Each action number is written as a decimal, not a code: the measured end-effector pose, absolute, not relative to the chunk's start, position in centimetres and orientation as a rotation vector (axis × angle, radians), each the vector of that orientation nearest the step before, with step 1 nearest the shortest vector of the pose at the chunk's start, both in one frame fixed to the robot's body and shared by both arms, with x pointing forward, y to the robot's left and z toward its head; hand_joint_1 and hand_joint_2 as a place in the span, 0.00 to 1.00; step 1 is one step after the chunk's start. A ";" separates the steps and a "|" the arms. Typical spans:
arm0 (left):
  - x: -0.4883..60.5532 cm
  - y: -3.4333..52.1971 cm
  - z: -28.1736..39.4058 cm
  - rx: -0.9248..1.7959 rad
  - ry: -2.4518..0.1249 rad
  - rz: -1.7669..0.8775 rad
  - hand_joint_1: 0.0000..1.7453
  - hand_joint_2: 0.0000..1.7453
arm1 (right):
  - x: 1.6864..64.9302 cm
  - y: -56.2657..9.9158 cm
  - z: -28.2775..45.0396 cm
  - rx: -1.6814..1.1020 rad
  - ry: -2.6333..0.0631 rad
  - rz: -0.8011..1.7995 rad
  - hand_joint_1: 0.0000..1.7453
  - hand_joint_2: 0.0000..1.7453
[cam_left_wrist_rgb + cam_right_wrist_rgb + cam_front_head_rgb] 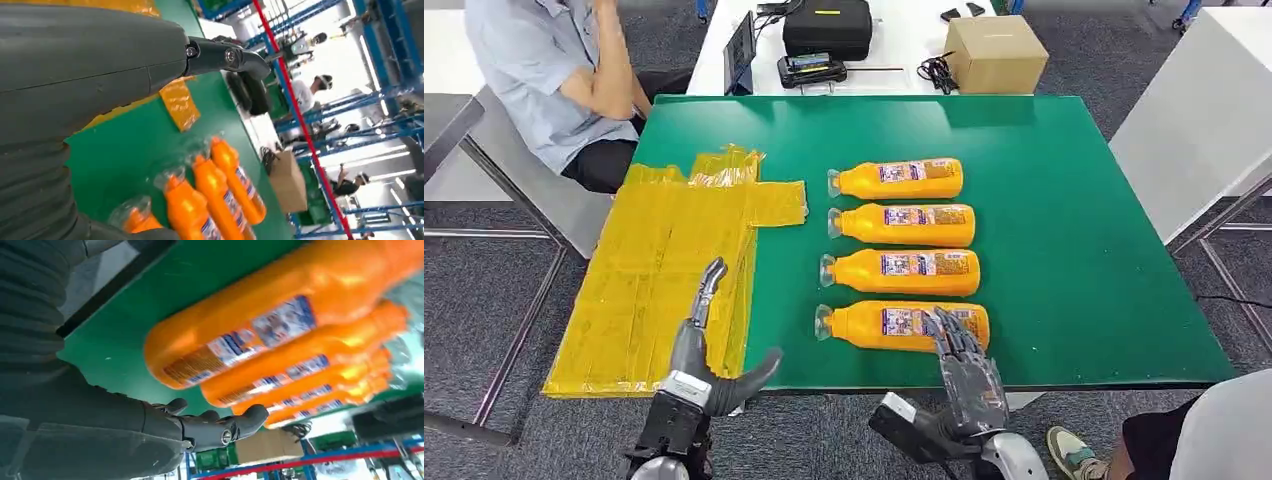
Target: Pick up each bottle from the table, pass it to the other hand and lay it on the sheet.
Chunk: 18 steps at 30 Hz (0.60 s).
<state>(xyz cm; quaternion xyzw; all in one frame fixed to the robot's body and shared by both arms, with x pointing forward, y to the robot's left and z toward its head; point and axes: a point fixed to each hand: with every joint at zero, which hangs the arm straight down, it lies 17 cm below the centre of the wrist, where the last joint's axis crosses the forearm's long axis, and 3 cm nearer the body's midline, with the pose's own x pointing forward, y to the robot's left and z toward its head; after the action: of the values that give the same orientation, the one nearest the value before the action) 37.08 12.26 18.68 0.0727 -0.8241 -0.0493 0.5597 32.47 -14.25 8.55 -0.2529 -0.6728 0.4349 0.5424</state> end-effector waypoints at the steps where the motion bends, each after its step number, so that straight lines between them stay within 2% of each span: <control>1: 37.1 11.9 18.5 0.157 -1.938 -0.123 0.00 1.00 | 32.5 -14.4 8.0 -0.614 -1.580 1.055 0.00 1.00; 8: 37.2 9.7 17.9 0.085 -1.924 -0.171 0.00 1.00 | 33.8 -15.2 5.3 -0.680 -1.506 1.166 0.00 1.00; 18: 37.2 8.1 17.4 0.048 -1.913 -0.215 0.00 1.00 | 37.1 -15.2 5.6 -0.868 -1.494 1.293 0.00 1.00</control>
<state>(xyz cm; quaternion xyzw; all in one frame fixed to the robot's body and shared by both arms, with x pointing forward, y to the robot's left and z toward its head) 37.23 8.10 17.44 0.0205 -0.8154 -0.0918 0.5712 37.05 -15.22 5.64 -0.3546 -0.6101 0.5283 0.4721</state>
